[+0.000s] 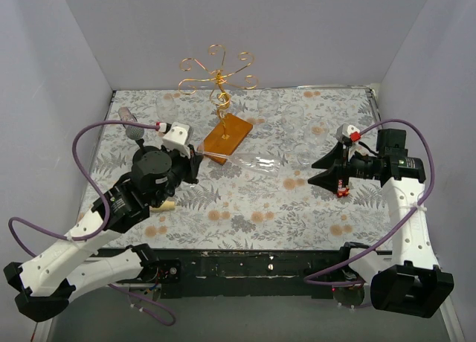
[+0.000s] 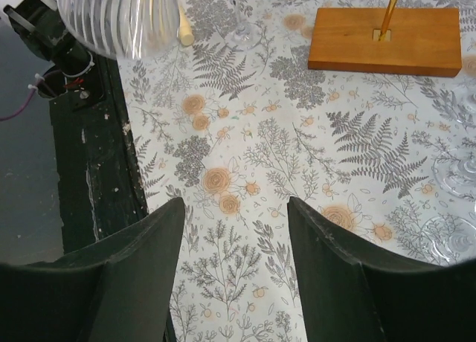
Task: Place the wine glass upside down on the wine glass rack
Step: Turn the wine glass upside down at the wine rack.
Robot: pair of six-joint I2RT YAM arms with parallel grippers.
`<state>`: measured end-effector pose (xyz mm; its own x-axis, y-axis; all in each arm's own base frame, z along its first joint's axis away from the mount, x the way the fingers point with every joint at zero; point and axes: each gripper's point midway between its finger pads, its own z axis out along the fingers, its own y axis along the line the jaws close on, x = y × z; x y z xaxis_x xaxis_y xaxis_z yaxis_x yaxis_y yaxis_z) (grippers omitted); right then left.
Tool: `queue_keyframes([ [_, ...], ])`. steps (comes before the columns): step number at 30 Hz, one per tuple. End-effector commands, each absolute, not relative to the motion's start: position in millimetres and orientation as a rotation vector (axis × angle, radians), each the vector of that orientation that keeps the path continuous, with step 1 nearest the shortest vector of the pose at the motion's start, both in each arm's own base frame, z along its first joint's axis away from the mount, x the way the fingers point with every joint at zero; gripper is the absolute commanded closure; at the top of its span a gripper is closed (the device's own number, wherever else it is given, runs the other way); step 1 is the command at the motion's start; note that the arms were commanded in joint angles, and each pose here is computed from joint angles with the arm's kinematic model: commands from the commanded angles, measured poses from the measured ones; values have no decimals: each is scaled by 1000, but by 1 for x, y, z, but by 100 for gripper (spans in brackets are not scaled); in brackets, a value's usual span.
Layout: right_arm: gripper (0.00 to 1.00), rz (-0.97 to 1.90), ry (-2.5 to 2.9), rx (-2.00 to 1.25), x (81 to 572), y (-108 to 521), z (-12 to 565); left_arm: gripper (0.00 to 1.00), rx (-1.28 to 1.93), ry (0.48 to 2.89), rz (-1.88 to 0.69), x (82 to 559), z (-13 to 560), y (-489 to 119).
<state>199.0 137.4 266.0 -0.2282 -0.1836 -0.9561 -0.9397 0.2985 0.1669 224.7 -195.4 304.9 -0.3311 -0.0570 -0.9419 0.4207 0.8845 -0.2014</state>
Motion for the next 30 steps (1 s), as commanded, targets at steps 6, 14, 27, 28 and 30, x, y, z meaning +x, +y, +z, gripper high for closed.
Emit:
queue_keyframes([
  [6,34,1006,1550,-1047,207,140,246,100,671,1523,259,249,389,-114],
  [14,34,1042,1551,-1032,210,140,233,100,792,1330,692,275,446,-98],
  [27,34,1083,1535,-1025,209,142,221,100,881,1447,824,352,441,-81],
  [28,34,1088,1532,-1024,209,143,220,100,875,1449,832,357,443,-79],
  [30,34,1097,1529,-1021,208,143,218,100,867,1450,834,368,447,-78],
])
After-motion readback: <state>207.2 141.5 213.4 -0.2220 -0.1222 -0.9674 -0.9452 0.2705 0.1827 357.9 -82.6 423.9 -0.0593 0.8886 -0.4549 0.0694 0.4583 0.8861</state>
